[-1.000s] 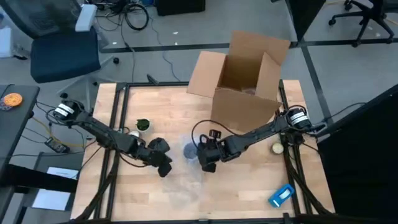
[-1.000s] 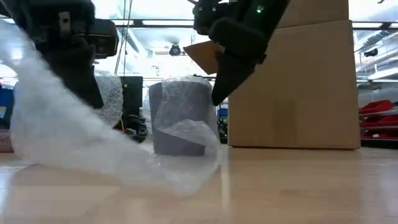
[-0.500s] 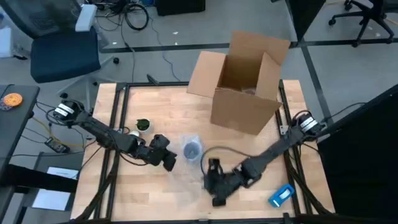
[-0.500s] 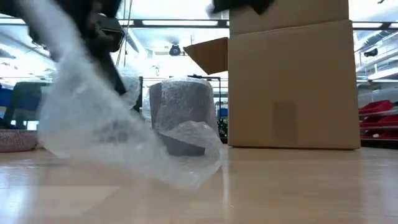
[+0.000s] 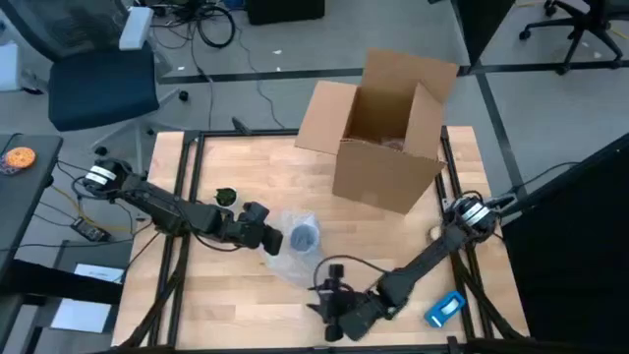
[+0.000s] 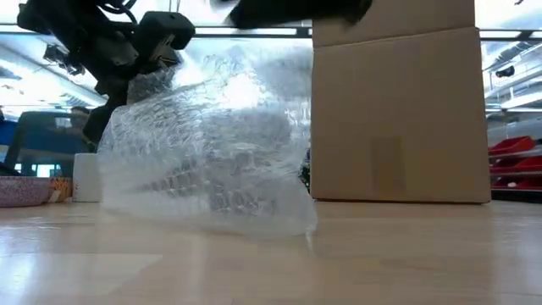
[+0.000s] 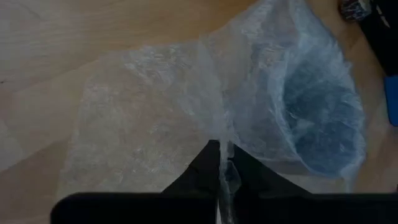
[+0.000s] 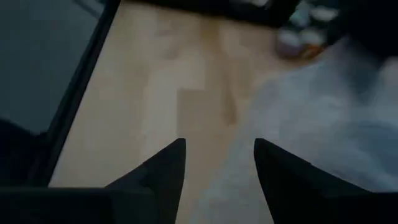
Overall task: Wrap mug
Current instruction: Wrap the purple mug with the bubble wrap
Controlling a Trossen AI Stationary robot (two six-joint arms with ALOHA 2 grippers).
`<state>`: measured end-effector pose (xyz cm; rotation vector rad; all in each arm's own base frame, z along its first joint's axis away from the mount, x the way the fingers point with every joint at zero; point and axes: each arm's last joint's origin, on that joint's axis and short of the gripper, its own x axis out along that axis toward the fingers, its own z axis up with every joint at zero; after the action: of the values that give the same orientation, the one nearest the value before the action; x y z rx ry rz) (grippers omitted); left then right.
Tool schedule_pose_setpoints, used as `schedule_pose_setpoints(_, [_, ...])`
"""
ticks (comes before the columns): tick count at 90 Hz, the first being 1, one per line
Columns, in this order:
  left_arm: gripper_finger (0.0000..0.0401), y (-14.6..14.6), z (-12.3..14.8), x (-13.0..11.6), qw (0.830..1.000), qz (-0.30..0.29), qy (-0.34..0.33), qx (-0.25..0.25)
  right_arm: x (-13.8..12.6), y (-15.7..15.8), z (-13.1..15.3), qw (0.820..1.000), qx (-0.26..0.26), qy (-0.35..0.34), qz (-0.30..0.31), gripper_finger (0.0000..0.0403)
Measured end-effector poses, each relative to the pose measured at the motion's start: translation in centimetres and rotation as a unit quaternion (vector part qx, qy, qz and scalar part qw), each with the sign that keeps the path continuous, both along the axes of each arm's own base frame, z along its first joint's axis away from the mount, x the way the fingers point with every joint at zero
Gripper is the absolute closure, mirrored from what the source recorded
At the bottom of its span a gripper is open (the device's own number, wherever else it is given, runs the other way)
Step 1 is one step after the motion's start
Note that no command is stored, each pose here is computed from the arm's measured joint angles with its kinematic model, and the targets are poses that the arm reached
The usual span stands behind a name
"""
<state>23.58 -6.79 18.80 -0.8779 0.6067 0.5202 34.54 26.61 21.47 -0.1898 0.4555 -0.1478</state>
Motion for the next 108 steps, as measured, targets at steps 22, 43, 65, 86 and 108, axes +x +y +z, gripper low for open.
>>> schedule_pose_setpoints(22, [0.0401, -0.3, 0.1, 0.0, 1.000, -0.006, -0.004, -0.002, -3.3, -1.2, 3.0, 0.994, 0.050, -0.005, -0.100, 0.0236])
schedule_pose_setpoints(43, [0.0401, -0.3, 0.2, 0.1, 1.000, -0.009, -0.014, 0.010, -0.4, -2.5, 1.6, 0.976, 0.188, 0.010, -0.109, 0.0236])
schedule_pose_setpoints(65, [0.0401, -0.5, 0.2, 0.1, 1.000, -0.014, -0.016, 0.010, 0.4, -3.8, 1.3, 0.973, 0.188, 0.014, -0.133, 0.0241])
schedule_pose_setpoints(86, [0.0401, -1.0, 0.2, -0.1, 1.000, -0.026, -0.015, 0.010, -1.2, -4.2, 1.9, 0.970, 0.176, 0.038, -0.161, 0.0249])
schedule_pose_setpoints(108, [0.0401, -1.0, 0.3, 0.0, 0.999, -0.024, -0.023, 0.014, -0.8, -3.7, 1.2, 0.964, 0.217, 0.064, -0.140, 0.0245])
